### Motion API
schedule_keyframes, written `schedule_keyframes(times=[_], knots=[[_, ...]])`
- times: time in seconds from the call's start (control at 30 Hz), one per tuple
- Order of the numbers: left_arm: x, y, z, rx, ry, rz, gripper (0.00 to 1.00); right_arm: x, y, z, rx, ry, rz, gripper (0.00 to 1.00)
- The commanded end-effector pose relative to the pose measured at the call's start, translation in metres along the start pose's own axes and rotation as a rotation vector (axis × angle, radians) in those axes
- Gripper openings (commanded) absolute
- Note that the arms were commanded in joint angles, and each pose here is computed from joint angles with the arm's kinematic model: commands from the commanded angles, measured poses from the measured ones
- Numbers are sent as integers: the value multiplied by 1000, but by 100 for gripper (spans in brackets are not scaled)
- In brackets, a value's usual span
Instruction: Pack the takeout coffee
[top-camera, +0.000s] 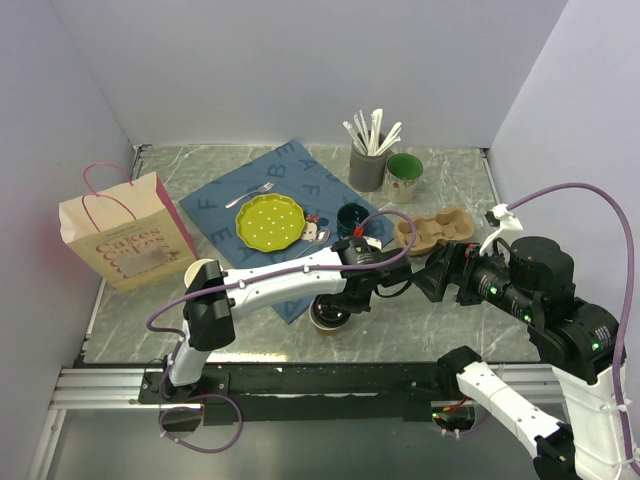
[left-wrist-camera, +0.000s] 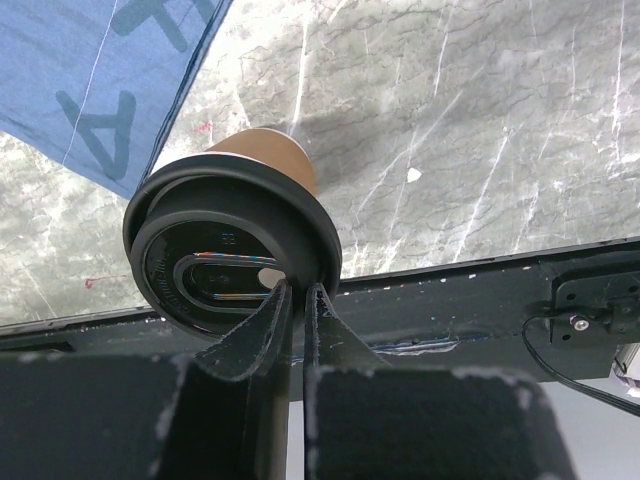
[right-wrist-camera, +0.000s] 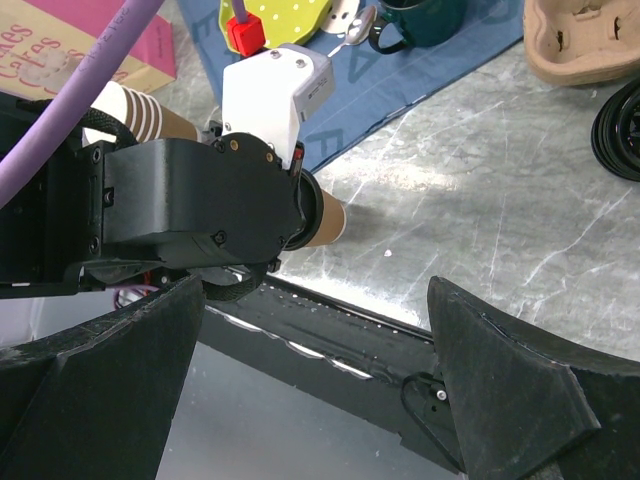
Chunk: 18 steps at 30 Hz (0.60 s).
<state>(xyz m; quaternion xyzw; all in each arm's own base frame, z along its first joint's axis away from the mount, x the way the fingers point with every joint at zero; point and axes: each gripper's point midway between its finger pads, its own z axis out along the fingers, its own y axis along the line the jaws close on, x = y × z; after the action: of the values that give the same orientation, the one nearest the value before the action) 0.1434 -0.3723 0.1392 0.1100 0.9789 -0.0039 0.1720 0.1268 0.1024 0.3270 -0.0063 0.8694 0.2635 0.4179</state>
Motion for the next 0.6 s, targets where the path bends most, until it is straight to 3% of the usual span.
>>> schedule_keyframes(times=[0.0,0.57], knots=[[3,11,-3,-33,12,23,10,-16,9,-9,-35,-74,-23,100],[12,13,6,-46,42,36,17,-18,11,-6,-38,-67,-18,100]])
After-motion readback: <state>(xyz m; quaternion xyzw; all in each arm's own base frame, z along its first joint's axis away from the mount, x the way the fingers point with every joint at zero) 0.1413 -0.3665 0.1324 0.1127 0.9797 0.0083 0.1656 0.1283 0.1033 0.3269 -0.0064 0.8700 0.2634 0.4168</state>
